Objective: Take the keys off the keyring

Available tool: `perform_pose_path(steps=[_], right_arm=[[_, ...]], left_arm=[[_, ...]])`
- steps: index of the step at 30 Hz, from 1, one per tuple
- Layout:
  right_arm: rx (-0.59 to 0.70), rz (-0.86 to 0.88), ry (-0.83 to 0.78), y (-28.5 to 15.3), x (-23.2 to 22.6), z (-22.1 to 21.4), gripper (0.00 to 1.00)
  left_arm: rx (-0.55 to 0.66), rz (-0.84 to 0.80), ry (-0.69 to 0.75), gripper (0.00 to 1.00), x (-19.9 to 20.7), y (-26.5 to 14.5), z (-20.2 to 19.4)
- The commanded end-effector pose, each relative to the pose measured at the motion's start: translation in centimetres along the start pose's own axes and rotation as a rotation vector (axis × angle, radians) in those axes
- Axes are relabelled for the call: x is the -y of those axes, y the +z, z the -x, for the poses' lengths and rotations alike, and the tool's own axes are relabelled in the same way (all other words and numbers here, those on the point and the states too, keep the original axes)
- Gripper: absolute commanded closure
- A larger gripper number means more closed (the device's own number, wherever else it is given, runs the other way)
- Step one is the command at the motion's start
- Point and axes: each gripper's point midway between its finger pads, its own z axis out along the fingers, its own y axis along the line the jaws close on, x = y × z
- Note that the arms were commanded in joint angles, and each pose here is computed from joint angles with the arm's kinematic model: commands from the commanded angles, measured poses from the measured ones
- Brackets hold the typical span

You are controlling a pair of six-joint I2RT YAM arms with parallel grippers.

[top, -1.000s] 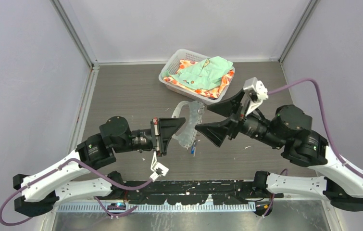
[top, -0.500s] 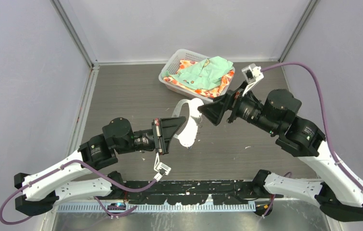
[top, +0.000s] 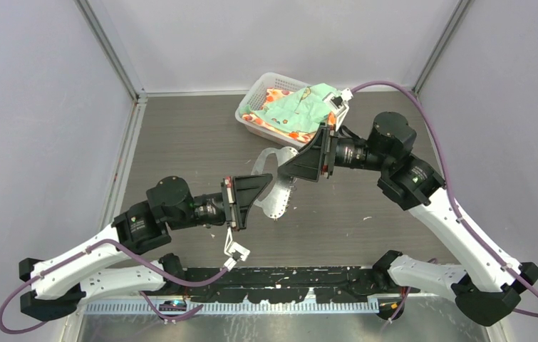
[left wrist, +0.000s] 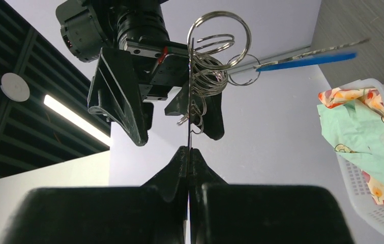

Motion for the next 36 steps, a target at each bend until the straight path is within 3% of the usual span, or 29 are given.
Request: perform_pose_path(steps=[1,6,10,13,16,18,19,21,22,23,29,33,36], right_arm=[[-0.047,0.170,-0.053,-0.5,-3.5,0.3,0.33],[-0.120,0.210,-0.010,0.5,-3.0,-0.5,0.53],[-0.114,0.225,-0.006,0.7,-3.2,-0.2,0.64],[-0.101,0.222,-0.006,0.7,-3.2,0.0,0.96],[-0.073,0.201,-0.020,0.4,-3.1,0.2,0.99],[-0.038,0.166,-0.048,-0.2,-2.9,0.5,0.99],[-0.019,0.152,-0.064,-0.4,-2.8,0.7,0.99],[0.034,0.112,-0.093,-0.8,-2.5,1.4,0.99],[0.056,0.098,-0.107,-1.0,-2.4,1.7,0.99],[0.074,0.075,-0.115,-1.1,-2.0,2.0,0.99],[0.239,-0.069,-0.158,-1.3,0.5,4.9,0.99],[0.502,-0.052,-0.229,-2.9,-0.9,9.2,0.99],[0.655,0.018,-0.253,-4.0,-2.0,10.8,0.99]], left_arm=[[-0.008,0.071,-0.004,1.00,-1.8,-0.4,-0.2],[0.012,0.070,-0.018,1.00,-1.5,-0.2,0.2],[0.029,0.072,-0.025,1.00,-1.4,-0.1,0.5],[0.029,0.071,-0.037,1.00,-1.3,-0.1,0.5],[0.016,0.058,-0.101,0.98,-0.5,-0.1,0.4],[0.020,0.048,-0.194,0.81,0.6,-0.1,0.6],[0.017,0.055,-0.259,0.68,1.1,-0.1,0.7],[-0.006,0.058,-0.412,0.51,2.4,-0.1,0.7],[-0.023,0.073,-0.494,0.13,3.0,-0.2,0.6],[-0.041,0.094,-0.580,0.02,3.3,-0.4,0.4],[-0.152,0.274,-1.152,0.00,4.0,-2.0,-0.9],[-0.174,0.443,-1.599,0.00,3.5,-1.9,-1.7],[-0.134,0.518,-1.824,0.00,2.1,-1.9,-2.0]])
